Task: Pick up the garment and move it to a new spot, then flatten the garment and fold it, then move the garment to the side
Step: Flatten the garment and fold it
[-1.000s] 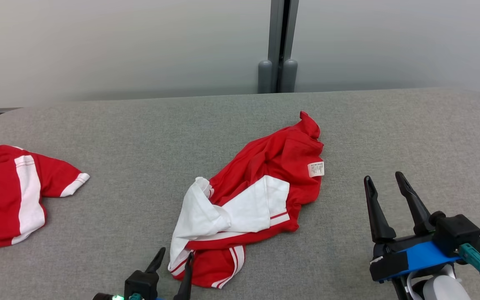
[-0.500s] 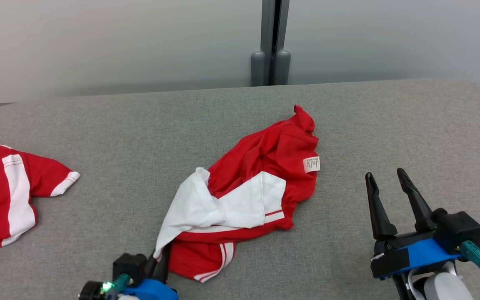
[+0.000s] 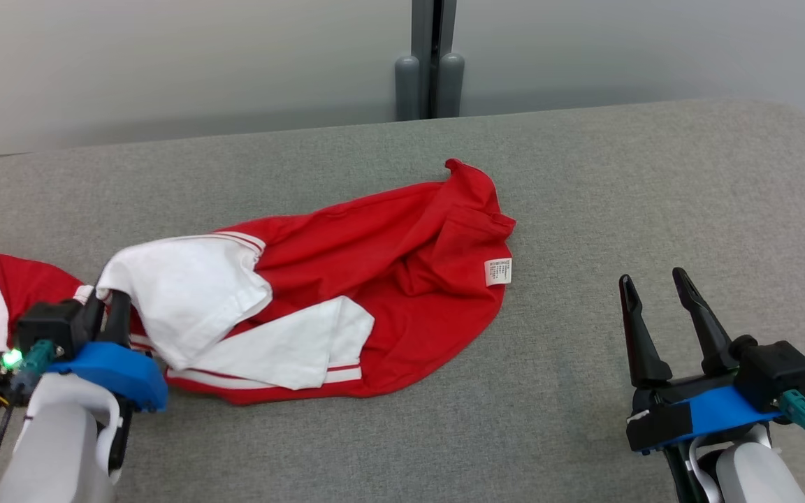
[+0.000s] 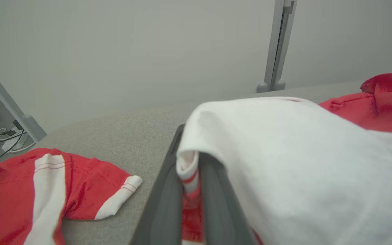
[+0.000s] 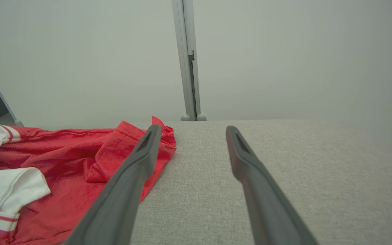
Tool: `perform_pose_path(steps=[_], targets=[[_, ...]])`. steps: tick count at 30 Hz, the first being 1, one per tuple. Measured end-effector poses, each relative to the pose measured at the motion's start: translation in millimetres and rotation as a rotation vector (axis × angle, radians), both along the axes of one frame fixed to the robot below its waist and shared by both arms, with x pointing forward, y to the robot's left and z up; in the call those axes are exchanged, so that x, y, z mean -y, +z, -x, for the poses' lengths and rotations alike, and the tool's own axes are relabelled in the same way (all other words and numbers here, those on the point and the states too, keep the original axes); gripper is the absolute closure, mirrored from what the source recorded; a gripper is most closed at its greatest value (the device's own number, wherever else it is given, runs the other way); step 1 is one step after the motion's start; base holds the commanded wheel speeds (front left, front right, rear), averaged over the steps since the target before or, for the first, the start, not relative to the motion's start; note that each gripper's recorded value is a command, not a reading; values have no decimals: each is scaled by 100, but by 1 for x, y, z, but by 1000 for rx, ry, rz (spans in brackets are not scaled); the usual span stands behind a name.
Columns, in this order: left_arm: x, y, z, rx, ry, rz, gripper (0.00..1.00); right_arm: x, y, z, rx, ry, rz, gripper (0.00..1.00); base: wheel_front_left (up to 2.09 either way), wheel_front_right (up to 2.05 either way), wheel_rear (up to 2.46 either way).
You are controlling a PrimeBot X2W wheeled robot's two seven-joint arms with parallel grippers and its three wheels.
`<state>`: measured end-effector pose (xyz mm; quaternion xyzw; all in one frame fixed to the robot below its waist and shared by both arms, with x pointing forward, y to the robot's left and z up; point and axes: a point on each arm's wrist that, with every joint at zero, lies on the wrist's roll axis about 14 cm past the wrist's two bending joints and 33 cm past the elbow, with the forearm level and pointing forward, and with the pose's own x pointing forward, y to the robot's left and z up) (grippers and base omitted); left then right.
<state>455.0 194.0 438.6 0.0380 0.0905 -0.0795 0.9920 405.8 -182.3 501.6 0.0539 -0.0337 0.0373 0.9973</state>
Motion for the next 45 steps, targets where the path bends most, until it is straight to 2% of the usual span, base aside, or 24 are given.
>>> perform_pose_path(steps=[7, 8, 9, 10, 14, 21, 32, 38, 45], targets=[[3, 13, -37, 30, -11, -14, 100, 11, -6, -1, -17, -27, 9, 0, 0, 0, 0], [5, 13, -39, 27, -13, -13, 85, 11, -6, -1, -19, -29, 9, 0, 0, 0, 0], [6, 12, -41, 25, -13, -11, 30, 12, -6, -1, -20, -30, 10, 0, 0, 0, 0], [7, 12, -42, 24, -12, -7, 0, 12, -7, -1, -20, -31, 10, 0, 0, 0, 0], [8, 13, -39, 24, 0, 9, 0, 13, -5, -2, -15, -35, 8, 0, 0, 0, 0], [1, -1, 1, 1, 55, 57, 0, 5, 2, -3, 5, -15, 2, 0, 0, 0, 0], [16, 20, 47, 99, 63, 91, 0, -21, 4, -7, 12, 50, -18, 0, 0, 0, 0], [32, 24, 52, 113, 21, 94, 0, -24, 5, -6, 13, 59, -21, 0, 0, 0, 0], [74, -6, 70, 8, -82, 145, 0, -16, 3, -1, 8, 35, -29, 0, 0, 0, 0]])
